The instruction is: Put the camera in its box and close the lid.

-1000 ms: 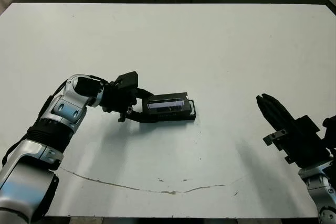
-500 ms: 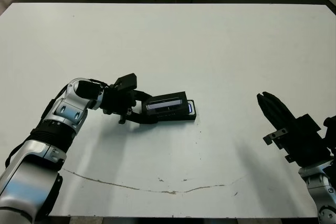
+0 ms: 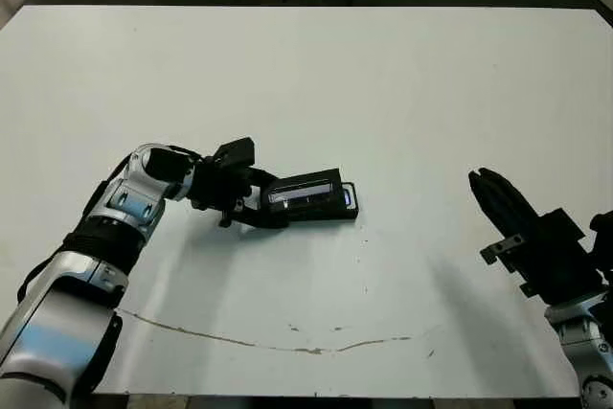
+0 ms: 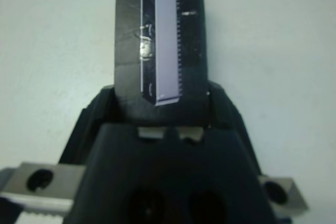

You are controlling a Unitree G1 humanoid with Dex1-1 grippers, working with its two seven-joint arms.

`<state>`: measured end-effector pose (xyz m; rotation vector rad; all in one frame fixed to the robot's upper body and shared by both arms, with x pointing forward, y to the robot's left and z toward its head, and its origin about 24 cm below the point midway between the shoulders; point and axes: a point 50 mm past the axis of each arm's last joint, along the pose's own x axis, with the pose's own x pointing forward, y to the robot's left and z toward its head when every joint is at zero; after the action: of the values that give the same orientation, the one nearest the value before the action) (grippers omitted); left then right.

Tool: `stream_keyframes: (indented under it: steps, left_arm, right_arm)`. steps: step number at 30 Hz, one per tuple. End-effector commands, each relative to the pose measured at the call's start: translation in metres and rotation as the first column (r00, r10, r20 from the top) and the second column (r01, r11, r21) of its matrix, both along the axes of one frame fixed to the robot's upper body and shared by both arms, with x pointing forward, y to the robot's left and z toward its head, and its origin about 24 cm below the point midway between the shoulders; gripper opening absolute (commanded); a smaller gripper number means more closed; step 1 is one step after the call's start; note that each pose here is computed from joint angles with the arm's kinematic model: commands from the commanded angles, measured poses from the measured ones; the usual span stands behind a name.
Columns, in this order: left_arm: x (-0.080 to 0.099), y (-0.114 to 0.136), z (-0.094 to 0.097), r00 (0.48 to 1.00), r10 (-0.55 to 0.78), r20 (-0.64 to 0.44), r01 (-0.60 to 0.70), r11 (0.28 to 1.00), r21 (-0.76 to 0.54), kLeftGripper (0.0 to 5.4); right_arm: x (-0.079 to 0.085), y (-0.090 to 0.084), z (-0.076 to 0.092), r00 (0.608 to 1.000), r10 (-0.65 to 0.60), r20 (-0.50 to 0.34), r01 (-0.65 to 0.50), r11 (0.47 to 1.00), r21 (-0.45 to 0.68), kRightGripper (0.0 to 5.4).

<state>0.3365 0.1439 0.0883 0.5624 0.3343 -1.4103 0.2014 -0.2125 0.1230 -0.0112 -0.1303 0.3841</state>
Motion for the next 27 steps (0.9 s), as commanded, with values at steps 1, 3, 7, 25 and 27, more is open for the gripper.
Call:
stream_keyframes:
  steps: [1, 3, 7, 25, 27]
  left_arm:
    - [0.003, 0.002, -0.006, 0.999, 0.054, -0.005, -0.054, 0.998, 0.019, 2.33]
    - [0.004, -0.001, -0.006, 0.998, 0.057, -0.007, -0.057, 0.998, 0.029, 2.33]
    - [0.005, -0.008, -0.008, 0.998, 0.058, -0.02, -0.058, 0.998, 0.024, 2.33]
    - [0.009, -0.036, -0.018, 0.999, 0.018, -0.029, -0.017, 0.999, 0.031, 2.33]
    - [0.01, -0.04, -0.017, 1.0, 0.014, -0.026, -0.013, 0.998, 0.058, 2.33]
  right_arm:
    - [-0.001, -0.002, -0.004, 1.0, -0.001, -0.03, 0.001, 1.0, -0.005, 0.0]
    - [-0.001, -0.003, -0.004, 0.999, 0.0, -0.038, -0.001, 1.0, -0.001, 0.0]
    - [-0.003, -0.004, -0.003, 0.999, -0.016, -0.042, 0.015, 1.0, -0.02, 0.0]
    - [-0.005, -0.004, -0.001, 0.997, -0.044, -0.067, 0.042, 0.999, -0.024, 0.0]
    - [-0.005, -0.004, -0.001, 0.996, -0.043, -0.073, 0.042, 0.999, -0.016, 0.0]
